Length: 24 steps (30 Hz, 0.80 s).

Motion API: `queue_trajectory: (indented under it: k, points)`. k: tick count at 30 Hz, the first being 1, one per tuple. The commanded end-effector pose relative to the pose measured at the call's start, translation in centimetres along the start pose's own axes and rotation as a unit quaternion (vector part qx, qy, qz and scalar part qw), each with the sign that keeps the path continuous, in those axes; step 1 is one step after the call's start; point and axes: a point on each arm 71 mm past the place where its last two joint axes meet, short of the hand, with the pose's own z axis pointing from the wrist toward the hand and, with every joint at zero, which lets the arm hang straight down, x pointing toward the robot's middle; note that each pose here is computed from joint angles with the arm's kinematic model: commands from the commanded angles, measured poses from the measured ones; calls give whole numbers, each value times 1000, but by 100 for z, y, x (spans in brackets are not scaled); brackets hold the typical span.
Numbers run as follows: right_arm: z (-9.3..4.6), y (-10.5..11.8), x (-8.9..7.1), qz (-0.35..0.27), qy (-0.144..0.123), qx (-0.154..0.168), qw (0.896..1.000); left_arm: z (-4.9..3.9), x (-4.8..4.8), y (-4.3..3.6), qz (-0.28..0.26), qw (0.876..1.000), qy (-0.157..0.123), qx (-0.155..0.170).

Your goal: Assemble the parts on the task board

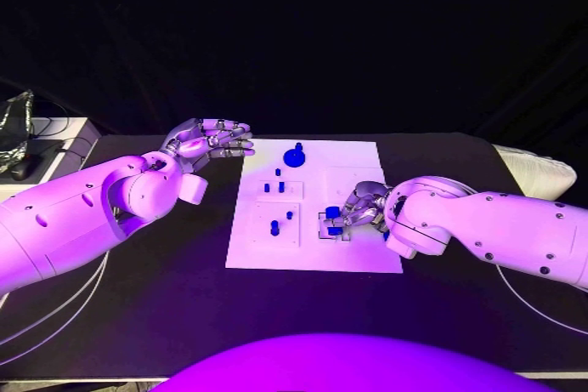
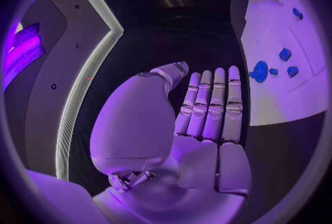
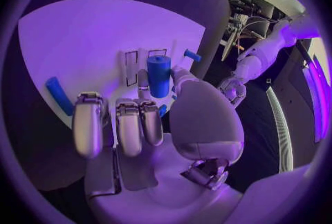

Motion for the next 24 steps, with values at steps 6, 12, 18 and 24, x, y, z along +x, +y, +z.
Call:
queue_trajectory:
  k: [6, 12, 18, 24]
  points:
    - [26, -3, 3, -23, 2, 0, 1000, -2, 19, -10, -5, 1000, 9, 2]
    - [31, -12, 13, -30, 11, 2, 999, -6, 15, -11, -5, 1000, 9, 2]
    - [36, -13, 20, -34, 15, 2, 999, -7, 15, -11, -5, 1000, 9, 1]
    - [36, 5, 36, -36, 18, 0, 999, -8, 16, -11, -5, 1000, 9, 1]
